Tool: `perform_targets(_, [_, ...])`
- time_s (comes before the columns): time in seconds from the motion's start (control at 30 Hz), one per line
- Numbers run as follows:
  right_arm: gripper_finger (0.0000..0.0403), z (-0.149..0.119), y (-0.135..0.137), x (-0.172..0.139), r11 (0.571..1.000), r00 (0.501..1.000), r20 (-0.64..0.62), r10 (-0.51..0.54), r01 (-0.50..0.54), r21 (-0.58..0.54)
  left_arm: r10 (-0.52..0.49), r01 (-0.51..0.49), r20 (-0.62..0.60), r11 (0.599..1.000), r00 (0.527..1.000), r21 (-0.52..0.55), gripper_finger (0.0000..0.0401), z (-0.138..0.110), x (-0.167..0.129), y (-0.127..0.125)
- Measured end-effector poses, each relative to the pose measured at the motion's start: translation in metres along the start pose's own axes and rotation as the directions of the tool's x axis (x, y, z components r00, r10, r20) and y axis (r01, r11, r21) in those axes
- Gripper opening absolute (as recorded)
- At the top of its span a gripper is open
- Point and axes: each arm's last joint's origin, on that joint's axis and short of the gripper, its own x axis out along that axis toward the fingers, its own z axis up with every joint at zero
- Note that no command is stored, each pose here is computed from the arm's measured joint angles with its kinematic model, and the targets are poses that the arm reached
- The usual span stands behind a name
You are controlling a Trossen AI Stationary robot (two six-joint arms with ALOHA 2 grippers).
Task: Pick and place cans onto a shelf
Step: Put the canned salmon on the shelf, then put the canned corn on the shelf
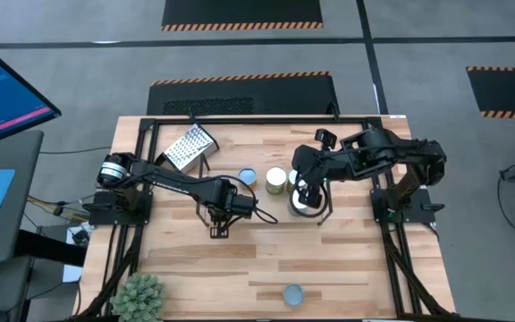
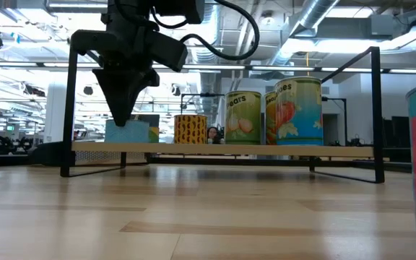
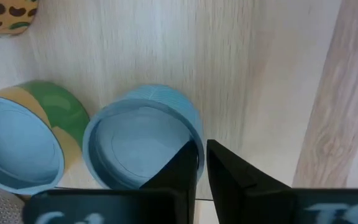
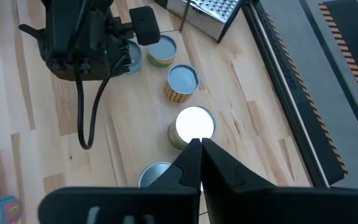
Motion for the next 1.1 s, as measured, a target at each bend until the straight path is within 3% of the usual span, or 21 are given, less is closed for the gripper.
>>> perform_targets(0.37, [0.0028, 0.000, 0.000, 0.000, 1.000, 1.000, 0.000, 0.000, 0.000, -0.002, 0.019, -0.019, 0.006, 1.000, 1.000, -0.003, 0.0044, 0.000, -0.001, 0.001])
perform_targets(0.77, [0.0028, -0.001, 0.001, 0.000, 0.999, 0.999, -0.018, 0.049, -0.049, 0.000, 0.086, -0.086, -0.007, 0.996, 0.996, -0.027, 0.0044, 0.000, -0.025, -0.003])
perform_targets(0.93, [0.0028, -0.001, 0.002, 0.000, 0.999, 0.999, -0.017, 0.050, -0.050, -0.001, 0.118, -0.122, -0.050, 0.987, 0.992, -0.100, 0.0044, -0.007, -0.029, -0.013])
perform_targets(1.1, [0.0028, -0.001, 0.002, 0.000, 0.999, 0.999, -0.017, 0.050, -0.050, -0.002, 0.181, -0.183, -0.025, 0.977, 0.983, -0.107, 0.0044, -0.014, -0.032, -0.033])
